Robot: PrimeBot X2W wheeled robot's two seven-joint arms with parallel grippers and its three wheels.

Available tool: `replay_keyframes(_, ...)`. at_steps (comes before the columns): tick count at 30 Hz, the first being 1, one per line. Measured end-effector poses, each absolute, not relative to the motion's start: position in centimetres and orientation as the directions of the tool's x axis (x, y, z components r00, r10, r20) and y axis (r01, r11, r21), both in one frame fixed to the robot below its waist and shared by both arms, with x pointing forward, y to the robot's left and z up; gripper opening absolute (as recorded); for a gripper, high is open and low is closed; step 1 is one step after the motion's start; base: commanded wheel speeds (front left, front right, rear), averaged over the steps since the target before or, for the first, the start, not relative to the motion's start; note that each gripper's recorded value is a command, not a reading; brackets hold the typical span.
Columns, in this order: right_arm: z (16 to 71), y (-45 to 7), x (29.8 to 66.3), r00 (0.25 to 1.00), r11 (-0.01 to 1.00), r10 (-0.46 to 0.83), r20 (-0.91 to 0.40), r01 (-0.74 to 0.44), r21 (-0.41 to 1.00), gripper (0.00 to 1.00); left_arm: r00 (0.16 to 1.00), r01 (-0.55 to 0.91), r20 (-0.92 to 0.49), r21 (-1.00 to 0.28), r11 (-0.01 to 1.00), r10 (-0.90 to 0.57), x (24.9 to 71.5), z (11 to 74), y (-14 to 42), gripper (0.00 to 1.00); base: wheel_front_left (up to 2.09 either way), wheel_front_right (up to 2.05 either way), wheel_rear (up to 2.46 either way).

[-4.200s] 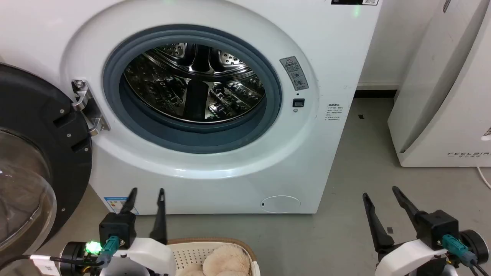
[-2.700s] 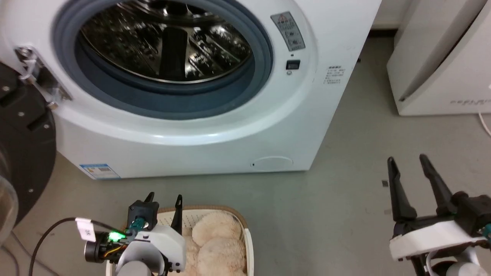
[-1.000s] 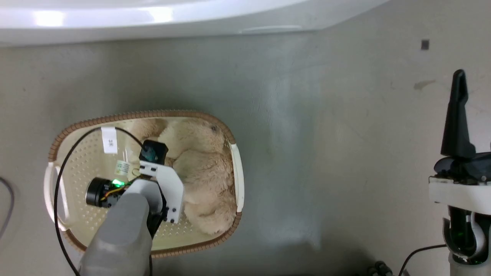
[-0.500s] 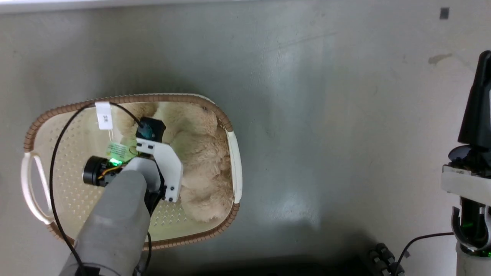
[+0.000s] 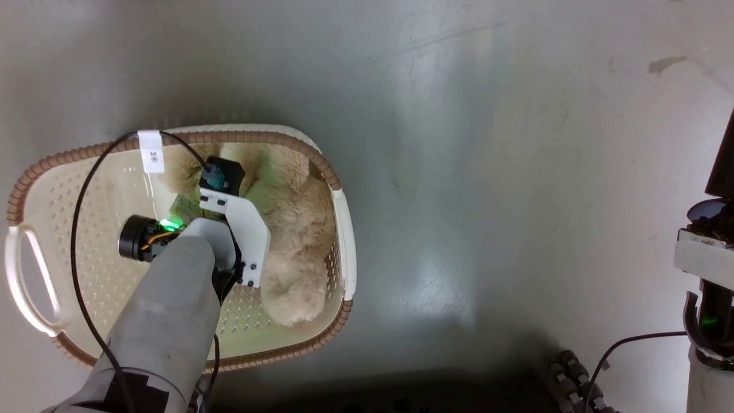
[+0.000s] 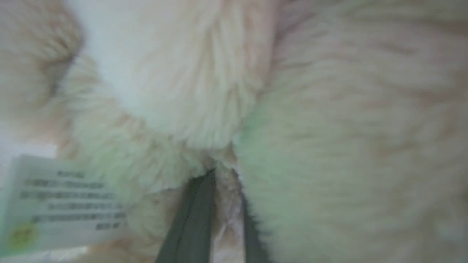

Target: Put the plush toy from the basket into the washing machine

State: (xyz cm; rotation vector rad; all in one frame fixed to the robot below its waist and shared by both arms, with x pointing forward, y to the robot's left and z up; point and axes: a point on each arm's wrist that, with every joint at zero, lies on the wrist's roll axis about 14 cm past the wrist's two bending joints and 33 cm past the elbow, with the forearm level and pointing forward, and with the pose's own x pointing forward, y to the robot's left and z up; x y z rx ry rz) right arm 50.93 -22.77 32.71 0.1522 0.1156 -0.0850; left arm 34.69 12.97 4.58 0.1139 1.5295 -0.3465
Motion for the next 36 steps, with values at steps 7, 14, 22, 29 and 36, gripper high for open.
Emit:
replay_keyframes(7,35.0,-23.1,50.9,0.993,0.983,-0.087,-0.085,0.099,0.152,1.0,0.039,0.304,-0.986,-0.14,0.942,-0.16,35.1,6.4,12.8,0.0,0.0,0.0,0.0)
replay_keyframes(14,37.6,-23.5,50.0,0.993,0.981,-0.101,-0.064,0.11,0.158,1.0,0.112,0.343,-0.976,-0.136,0.929,-0.185,35.1,9.5,12.6,0.0,0.0,0.0,0.0)
replay_keyframes(22,41.4,-23.3,48.0,0.995,0.983,-0.099,-0.028,0.102,0.152,1.0,0.248,0.386,-0.939,-0.129,0.914,-0.237,35.5,14.2,11.5,0.0,0.0,0.0,0.0)
replay_keyframes(29,44.9,-21.6,45.9,0.999,0.987,-0.052,0.016,0.049,0.156,1.0,0.391,0.388,-0.88,-0.108,0.915,-0.269,35.4,19.1,11.2,0.0,0.0,0.0,0.0)
replay_keyframes(36,47.7,-20.6,43.9,0.998,0.987,-0.026,0.062,0.016,0.16,1.0,0.509,0.391,-0.814,-0.073,0.917,-0.282,35.4,23.0,11.4,0.0,0.0,0.0,0.0)
